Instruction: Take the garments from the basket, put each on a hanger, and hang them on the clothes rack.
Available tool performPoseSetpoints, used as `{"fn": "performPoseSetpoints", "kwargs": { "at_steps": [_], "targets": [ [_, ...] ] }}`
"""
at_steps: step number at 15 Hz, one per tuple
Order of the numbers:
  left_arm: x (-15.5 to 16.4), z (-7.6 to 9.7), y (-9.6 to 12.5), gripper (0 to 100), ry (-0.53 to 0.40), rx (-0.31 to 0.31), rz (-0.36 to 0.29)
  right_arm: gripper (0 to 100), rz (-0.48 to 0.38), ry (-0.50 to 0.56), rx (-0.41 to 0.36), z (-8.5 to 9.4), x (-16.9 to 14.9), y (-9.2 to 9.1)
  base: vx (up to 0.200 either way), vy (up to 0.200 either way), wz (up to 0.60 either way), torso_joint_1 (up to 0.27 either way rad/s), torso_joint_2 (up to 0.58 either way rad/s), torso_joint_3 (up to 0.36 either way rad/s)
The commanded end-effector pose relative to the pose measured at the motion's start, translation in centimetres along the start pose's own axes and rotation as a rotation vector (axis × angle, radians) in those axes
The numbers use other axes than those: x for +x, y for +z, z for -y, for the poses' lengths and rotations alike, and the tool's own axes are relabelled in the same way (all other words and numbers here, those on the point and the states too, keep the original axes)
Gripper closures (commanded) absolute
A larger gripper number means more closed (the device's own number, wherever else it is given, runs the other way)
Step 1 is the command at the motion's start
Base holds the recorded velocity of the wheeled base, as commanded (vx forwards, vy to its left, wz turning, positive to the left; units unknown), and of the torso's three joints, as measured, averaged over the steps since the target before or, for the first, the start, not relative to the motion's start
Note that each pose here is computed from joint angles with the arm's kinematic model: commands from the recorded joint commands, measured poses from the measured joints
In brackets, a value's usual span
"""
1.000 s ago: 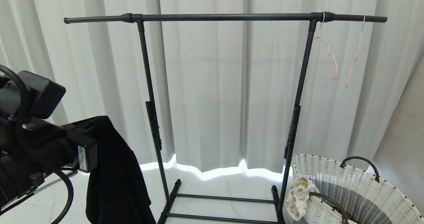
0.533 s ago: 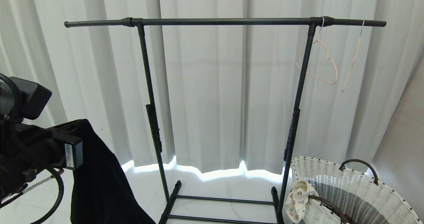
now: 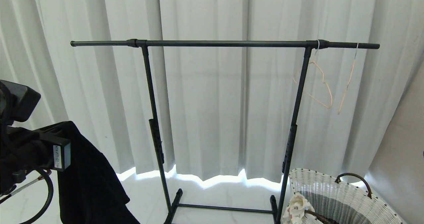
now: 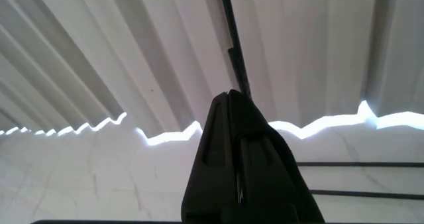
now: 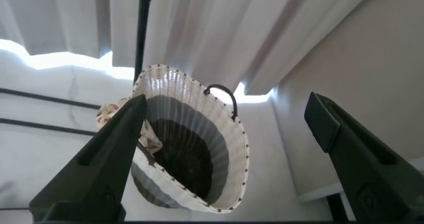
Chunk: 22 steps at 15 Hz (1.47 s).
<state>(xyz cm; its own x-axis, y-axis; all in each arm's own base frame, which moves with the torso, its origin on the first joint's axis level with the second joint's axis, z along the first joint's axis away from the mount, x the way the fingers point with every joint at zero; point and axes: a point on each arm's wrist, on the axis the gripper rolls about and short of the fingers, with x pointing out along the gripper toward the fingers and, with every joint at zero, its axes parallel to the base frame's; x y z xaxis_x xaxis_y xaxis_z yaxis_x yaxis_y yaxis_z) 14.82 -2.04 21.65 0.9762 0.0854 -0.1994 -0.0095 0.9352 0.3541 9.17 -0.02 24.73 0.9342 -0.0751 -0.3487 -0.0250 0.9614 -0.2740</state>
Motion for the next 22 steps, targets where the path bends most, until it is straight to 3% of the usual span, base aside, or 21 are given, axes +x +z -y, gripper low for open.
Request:
{"fn": "performPoseSetpoints", "kwargs": {
  "at_steps": [1,8,12,18,22],
  "targets": [
    [-0.3,-0.2,0.1,100,0.006,0.0,0.014,0,-0.002,-0.002,-0.001,0.0,0.1,0.1,0.0,0.0,0.0,0.193,-0.47,-0.271],
    [-0.2,-0.5,0.1,100,0.019,-0.002,0.007,0,0.02,-0.053,0.009,0.4,0.4,0.5,0.0,0.0,0.0,0.216,-0.49,-0.279],
    [-0.4,-0.5,0.4,100,-0.018,0.063,0.039,0,0.037,-0.058,-0.025,0.5,1.2,0.9,0.0,0.0,0.0,0.24,-0.52,-0.286],
    [-0.4,-0.5,0.4,100,-0.019,0.062,0.037,0,0.043,-0.058,-0.024,0.5,2.1,1.1,0.0,0.0,0.0,0.258,-0.55,-0.29],
    [-0.6,-0.6,0.4,100,-0.015,0.062,0.043,0,0.039,-0.057,-0.024,0.4,1.9,0.6,0.0,0.0,0.0,0.065,-0.13,-0.069]
  ]
}}
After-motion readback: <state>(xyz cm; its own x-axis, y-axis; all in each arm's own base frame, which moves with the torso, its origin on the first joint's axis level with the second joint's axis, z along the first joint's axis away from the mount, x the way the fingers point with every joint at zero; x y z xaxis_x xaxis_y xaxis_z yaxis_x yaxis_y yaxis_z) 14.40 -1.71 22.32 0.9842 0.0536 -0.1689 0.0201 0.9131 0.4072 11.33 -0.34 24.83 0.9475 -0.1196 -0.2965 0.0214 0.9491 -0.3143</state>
